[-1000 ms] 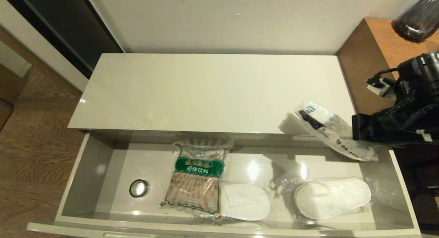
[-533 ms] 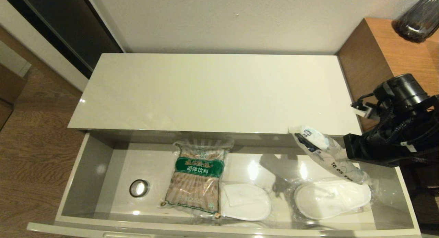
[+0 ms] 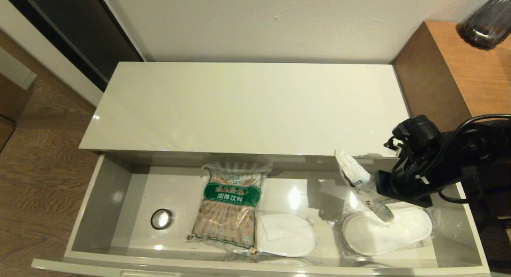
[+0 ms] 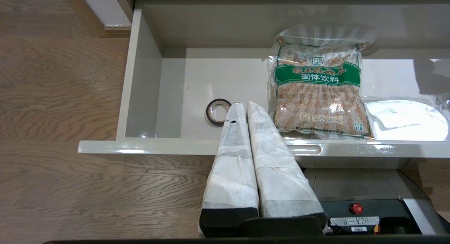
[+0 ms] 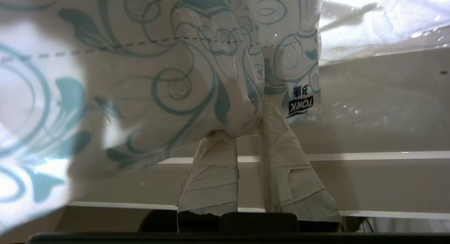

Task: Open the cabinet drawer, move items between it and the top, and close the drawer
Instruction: Put the tissue in the drawer

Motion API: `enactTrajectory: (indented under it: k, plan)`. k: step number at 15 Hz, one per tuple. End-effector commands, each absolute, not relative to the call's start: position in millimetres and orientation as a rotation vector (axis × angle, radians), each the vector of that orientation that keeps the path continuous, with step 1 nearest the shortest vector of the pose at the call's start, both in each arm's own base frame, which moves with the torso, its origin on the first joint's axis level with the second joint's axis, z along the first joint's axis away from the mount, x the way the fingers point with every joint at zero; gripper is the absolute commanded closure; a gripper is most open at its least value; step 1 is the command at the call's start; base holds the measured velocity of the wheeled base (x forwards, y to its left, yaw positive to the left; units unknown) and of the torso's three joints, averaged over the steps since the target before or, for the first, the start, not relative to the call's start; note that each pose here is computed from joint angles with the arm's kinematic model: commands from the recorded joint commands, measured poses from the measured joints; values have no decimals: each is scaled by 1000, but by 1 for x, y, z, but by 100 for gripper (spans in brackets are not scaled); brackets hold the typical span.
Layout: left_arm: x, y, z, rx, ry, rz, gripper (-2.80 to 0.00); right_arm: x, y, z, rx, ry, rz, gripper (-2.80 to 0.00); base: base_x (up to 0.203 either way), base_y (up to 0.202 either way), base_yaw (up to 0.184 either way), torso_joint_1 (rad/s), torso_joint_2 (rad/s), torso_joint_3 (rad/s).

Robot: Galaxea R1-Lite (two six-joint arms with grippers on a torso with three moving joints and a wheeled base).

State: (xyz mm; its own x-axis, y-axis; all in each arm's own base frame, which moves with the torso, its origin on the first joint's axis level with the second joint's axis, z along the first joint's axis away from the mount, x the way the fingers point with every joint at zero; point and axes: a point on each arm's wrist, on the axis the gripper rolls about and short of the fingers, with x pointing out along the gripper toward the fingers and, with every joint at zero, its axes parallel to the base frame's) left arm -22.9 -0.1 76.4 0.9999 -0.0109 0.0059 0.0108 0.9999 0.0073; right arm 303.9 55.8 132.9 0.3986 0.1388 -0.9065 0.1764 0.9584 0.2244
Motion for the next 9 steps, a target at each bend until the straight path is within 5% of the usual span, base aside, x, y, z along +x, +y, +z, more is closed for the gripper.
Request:
enactTrajectory:
  k: [1, 5, 6, 9]
  plan:
    - [-23, 0, 76, 8, -6, -11, 0, 309, 57, 116, 300, 1222, -40, 0, 0, 0, 0, 0, 0, 0]
    - [-23, 0, 76, 8, -6, -11, 0, 303, 56, 106, 287, 1263, -42, 0, 0, 0, 0, 0, 0, 0]
    - [-23, 0, 76, 8, -5, -11, 0, 303, 55, 104, 282, 1270, -46, -280, 0, 0, 0, 0, 0, 0]
    - [-23, 0, 76, 8, -6, -11, 0, 309, 55, 100, 292, 1247, -54, -280, 0, 0, 0, 0, 0, 0]
